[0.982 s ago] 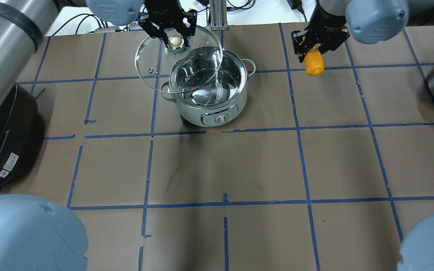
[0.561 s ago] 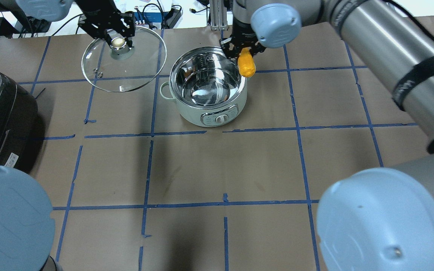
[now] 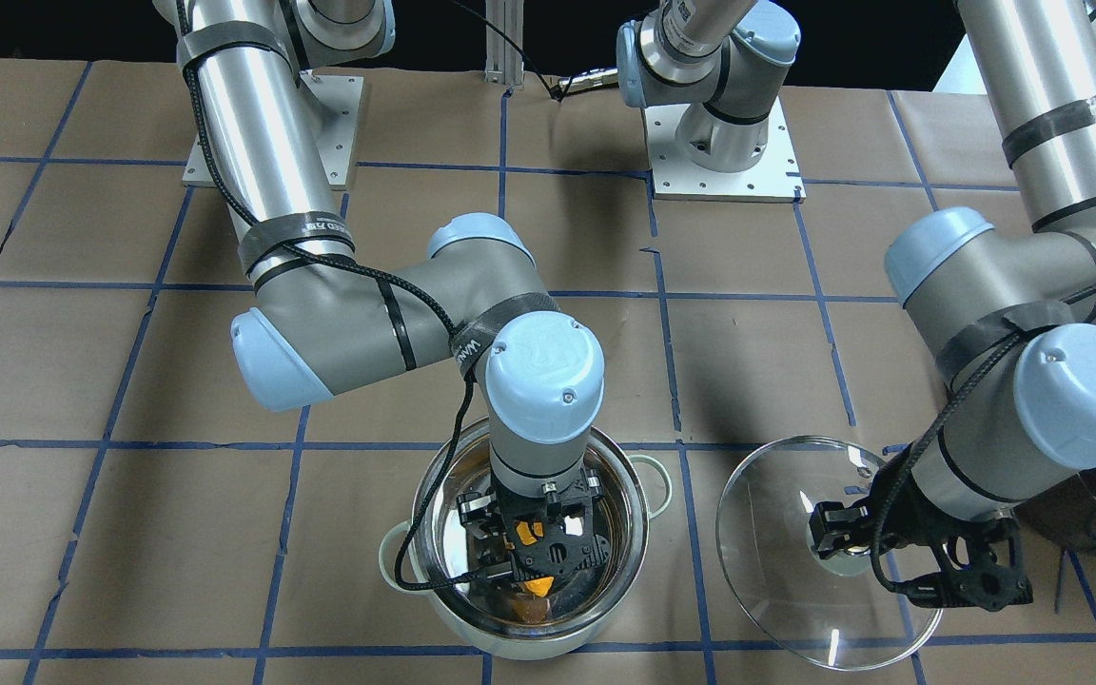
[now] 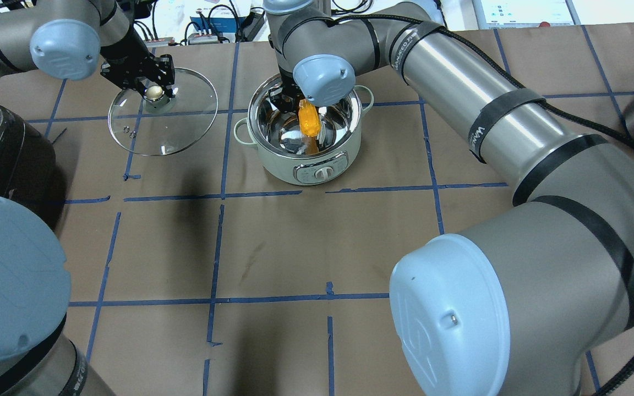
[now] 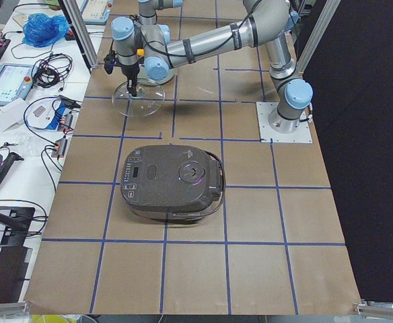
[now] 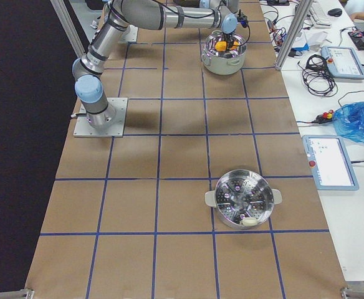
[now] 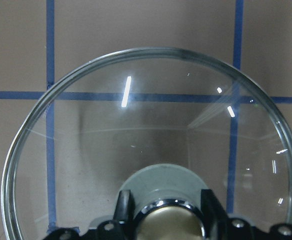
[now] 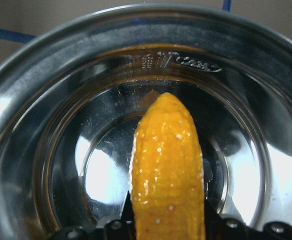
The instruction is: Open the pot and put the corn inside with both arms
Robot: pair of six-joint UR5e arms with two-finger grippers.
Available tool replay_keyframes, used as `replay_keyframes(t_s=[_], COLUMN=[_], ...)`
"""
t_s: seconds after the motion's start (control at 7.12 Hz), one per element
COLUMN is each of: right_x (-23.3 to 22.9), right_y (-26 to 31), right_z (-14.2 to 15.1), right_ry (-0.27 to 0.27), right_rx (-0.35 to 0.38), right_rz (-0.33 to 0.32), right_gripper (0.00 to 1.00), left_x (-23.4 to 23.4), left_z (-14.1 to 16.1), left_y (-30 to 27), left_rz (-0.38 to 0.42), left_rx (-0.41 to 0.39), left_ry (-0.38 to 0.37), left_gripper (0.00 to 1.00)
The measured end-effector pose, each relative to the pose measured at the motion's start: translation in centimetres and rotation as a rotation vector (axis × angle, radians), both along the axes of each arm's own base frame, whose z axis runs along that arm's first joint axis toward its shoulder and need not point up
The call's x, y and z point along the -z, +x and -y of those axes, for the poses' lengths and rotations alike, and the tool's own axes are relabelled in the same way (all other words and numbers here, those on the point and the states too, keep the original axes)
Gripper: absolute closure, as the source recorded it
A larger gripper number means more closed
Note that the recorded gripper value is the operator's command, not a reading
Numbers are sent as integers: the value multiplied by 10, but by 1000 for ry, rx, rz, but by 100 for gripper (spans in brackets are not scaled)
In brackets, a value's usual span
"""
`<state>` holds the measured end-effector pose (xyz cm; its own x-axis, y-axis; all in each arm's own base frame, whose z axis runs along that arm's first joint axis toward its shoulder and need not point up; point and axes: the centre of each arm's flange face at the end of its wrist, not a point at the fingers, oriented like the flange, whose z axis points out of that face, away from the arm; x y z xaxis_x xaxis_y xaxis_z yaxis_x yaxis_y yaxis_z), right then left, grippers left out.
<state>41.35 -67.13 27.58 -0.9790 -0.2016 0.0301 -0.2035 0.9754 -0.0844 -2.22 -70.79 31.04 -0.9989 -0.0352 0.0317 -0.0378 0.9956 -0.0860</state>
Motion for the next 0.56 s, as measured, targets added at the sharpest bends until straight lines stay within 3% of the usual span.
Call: replay_keyframes(t_s=[0.14, 0.28, 0.42, 0.56], right_x=[11, 22, 32, 37], right_y=[2, 2, 2, 1], right_z=[-1, -3, -5, -7], right_ry=[-1, -3, -2, -2], right_rx=[-3, -4, -7, -13], right_rz=[1, 3, 4, 5], right_gripper=[69, 43, 22, 12], left_x=[21, 36, 46, 55], left_z=[-1, -2, -3, -4], left_y=[1, 1, 1, 1], left_rz=[3, 4, 7, 9], left_rx=[-1, 0, 1, 2], left_ry=[-12, -17, -20, -21], left_gripper=[69, 53, 1, 0])
